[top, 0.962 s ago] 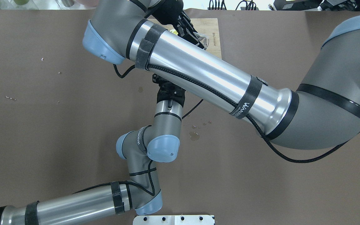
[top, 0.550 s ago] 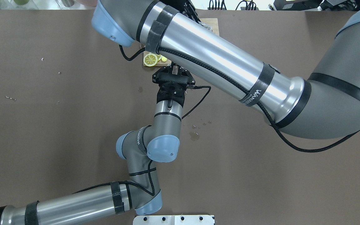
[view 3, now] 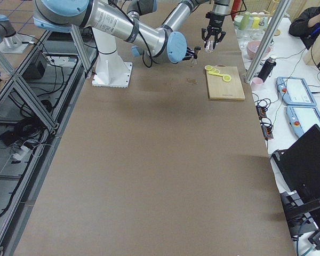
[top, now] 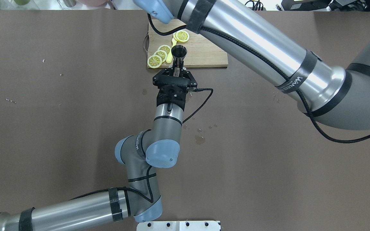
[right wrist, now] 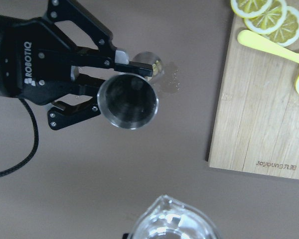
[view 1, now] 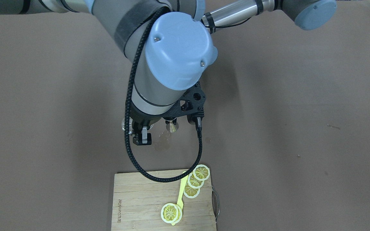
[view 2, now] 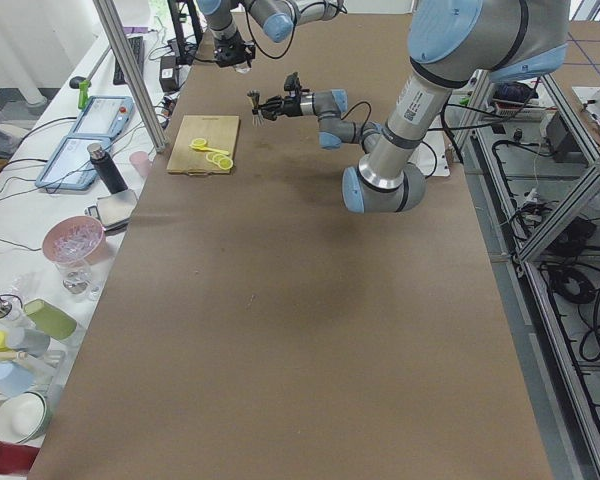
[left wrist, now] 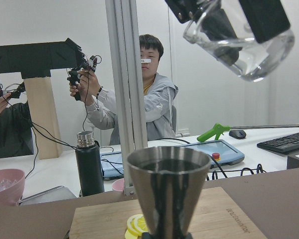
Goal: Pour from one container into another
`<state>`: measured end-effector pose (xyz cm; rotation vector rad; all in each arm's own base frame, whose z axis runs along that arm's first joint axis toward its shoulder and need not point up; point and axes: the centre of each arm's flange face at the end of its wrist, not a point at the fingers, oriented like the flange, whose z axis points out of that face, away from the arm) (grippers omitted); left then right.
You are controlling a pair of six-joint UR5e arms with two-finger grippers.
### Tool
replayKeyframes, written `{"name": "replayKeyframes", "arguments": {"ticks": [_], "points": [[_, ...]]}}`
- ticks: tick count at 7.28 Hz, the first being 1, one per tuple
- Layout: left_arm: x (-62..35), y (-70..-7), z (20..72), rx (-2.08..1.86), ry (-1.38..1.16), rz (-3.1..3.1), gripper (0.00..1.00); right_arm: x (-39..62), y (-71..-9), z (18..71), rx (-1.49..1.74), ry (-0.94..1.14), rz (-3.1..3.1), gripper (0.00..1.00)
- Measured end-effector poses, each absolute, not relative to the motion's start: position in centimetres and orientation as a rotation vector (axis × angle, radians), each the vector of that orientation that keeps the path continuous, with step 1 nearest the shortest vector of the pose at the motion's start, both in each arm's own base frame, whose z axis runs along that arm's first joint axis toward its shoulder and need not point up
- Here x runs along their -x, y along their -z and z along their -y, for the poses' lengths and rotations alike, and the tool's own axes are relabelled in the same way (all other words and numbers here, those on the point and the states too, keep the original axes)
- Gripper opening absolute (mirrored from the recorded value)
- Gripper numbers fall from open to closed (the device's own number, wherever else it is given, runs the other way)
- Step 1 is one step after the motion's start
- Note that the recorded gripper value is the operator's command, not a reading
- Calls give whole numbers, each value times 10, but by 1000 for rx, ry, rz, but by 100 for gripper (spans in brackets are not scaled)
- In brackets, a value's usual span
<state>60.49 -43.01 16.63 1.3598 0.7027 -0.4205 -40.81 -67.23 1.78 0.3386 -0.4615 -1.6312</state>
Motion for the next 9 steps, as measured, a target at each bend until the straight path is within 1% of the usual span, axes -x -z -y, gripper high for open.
{"name": "replayKeyframes", "arguments": {"ticks": [2, 4, 6, 9], "points": [[-585, -189, 427, -1368, 447, -734, 0, 358, -43, 684, -438, 1560, 537, 0], [-559, -235, 436, -1378, 472, -732, 0, 297, -82, 684, -529, 1496, 598, 0], [-514, -309, 443, -1395, 506, -729, 0, 245, -133, 668, -625, 1455, 652, 0], [-429, -423, 449, -1413, 543, -699, 0, 194, -214, 632, -761, 1430, 739, 0]]}}
